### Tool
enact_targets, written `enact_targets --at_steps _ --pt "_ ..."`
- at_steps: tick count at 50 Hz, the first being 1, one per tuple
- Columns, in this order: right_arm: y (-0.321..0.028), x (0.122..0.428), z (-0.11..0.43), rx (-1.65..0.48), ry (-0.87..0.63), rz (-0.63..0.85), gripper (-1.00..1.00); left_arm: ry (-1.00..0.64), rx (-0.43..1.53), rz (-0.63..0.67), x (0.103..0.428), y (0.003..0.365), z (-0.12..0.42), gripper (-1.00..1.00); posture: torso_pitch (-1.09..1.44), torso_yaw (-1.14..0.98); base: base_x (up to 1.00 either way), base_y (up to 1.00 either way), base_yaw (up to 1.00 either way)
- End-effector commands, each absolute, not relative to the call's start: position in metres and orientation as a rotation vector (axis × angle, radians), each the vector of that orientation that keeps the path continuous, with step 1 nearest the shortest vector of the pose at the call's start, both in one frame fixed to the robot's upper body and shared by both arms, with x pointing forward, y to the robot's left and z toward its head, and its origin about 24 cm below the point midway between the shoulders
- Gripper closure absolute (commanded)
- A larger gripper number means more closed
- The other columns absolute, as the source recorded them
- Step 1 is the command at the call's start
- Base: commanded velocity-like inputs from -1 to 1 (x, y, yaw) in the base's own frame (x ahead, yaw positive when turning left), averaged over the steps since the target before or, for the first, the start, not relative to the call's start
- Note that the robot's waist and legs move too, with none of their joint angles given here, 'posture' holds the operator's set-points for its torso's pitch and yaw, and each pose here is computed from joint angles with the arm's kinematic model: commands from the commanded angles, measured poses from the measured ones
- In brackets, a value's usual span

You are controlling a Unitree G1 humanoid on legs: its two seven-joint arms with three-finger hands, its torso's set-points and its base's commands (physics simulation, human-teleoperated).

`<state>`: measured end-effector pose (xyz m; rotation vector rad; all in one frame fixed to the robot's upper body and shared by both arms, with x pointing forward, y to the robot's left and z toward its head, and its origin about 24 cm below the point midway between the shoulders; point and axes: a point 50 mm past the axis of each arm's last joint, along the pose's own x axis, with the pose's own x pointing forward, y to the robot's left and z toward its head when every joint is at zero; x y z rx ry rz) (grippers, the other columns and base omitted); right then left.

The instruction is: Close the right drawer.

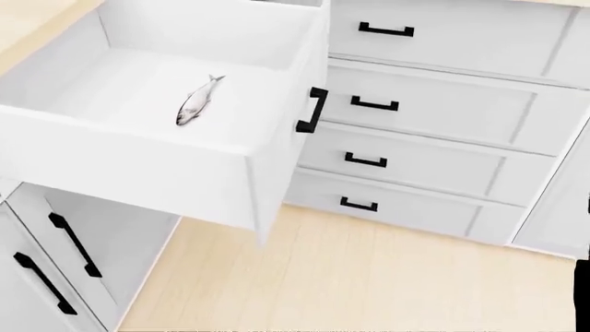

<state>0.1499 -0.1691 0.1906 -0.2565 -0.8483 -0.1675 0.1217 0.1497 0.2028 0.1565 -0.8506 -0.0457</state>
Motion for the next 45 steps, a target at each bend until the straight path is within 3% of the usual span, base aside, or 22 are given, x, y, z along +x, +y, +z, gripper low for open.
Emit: enact_targets --at_steps 1,45 --pt "-0.1655 0.1428 0.2015 -0.255 -0.929 -0.159 -1.0 -0.924 0.158 -0.038 0.1137 0.1497 0.2126 -1.0 0.0 0.0 0.0 0.14 0.0" --pt "-0.1654 0.144 0.2005 -0.256 -0.924 -0.158 -1.0 -0.923 0.159 -0.04 0.1141 0.1495 0.2127 -1.0 0.0 0.0 0.0 0.14 0.0"
